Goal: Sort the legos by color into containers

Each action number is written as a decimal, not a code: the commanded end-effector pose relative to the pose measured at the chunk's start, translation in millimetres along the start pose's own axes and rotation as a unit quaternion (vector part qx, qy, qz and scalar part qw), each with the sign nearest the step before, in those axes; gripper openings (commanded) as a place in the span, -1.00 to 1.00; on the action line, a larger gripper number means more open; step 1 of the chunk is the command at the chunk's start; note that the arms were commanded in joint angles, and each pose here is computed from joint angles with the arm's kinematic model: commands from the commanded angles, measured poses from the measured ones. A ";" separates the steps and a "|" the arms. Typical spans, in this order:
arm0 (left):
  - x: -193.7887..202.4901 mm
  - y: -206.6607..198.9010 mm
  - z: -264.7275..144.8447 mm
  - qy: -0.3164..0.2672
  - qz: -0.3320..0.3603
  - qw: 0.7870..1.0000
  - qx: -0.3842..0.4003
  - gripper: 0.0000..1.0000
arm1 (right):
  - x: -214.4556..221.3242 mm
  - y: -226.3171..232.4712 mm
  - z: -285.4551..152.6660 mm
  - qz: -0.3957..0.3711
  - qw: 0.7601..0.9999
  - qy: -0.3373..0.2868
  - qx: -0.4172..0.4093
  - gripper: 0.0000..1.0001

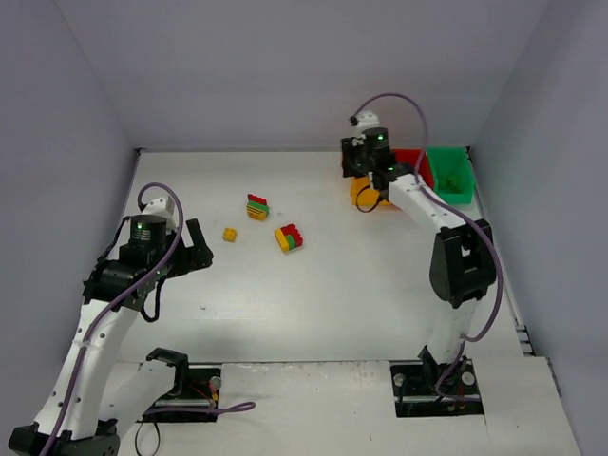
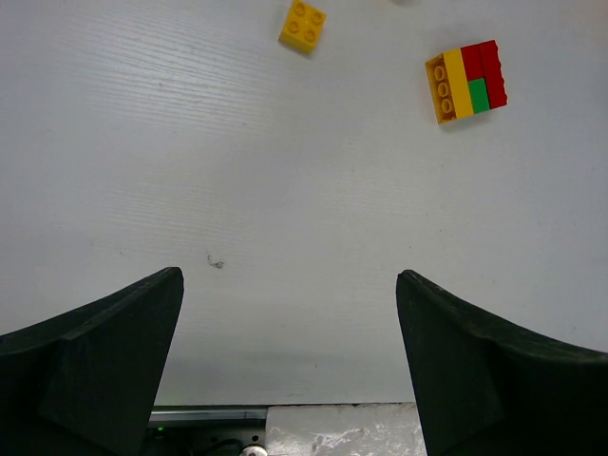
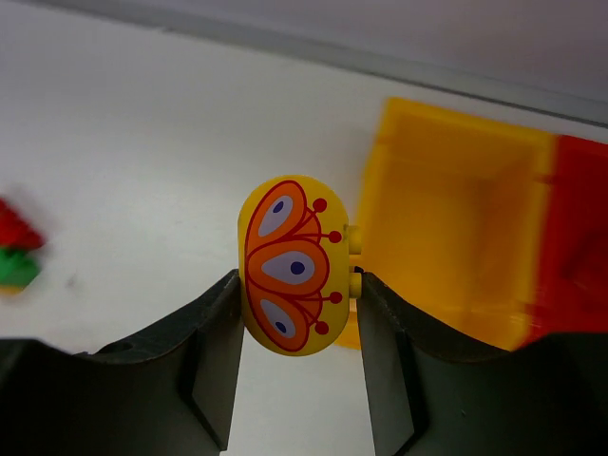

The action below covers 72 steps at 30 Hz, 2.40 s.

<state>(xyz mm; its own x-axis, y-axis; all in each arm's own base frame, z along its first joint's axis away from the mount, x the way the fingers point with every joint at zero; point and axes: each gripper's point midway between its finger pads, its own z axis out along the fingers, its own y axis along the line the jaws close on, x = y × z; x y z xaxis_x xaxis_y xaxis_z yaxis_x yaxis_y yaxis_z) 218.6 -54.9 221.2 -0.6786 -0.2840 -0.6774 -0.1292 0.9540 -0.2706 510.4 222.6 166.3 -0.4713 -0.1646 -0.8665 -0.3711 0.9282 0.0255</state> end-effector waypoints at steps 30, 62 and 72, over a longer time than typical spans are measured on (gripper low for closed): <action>-56.1 -40.5 190.0 0.053 0.040 0.998 -0.007 0.72 | -51.3 -102.7 -51.4 0.136 0.988 -0.063 0.048 0.46; -74.6 -159.0 185.9 0.050 -0.151 0.972 0.175 -1.00 | 0.0 71.9 -156.7 0.155 0.975 -0.048 -0.149 0.41; -106.2 -239.3 131.9 0.010 -0.218 0.939 0.264 -1.00 | -29.2 128.8 -150.5 0.136 0.967 -0.075 -0.201 0.40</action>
<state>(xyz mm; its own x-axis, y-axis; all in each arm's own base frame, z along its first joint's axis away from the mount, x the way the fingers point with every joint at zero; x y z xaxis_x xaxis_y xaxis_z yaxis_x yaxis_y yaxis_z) 405.8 -247.9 197.8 -0.7372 -0.5325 -0.4159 -0.0949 0.6911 -0.7165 340.3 277.1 221.0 -0.5905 0.0674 -0.8042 -0.4872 0.7647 0.4218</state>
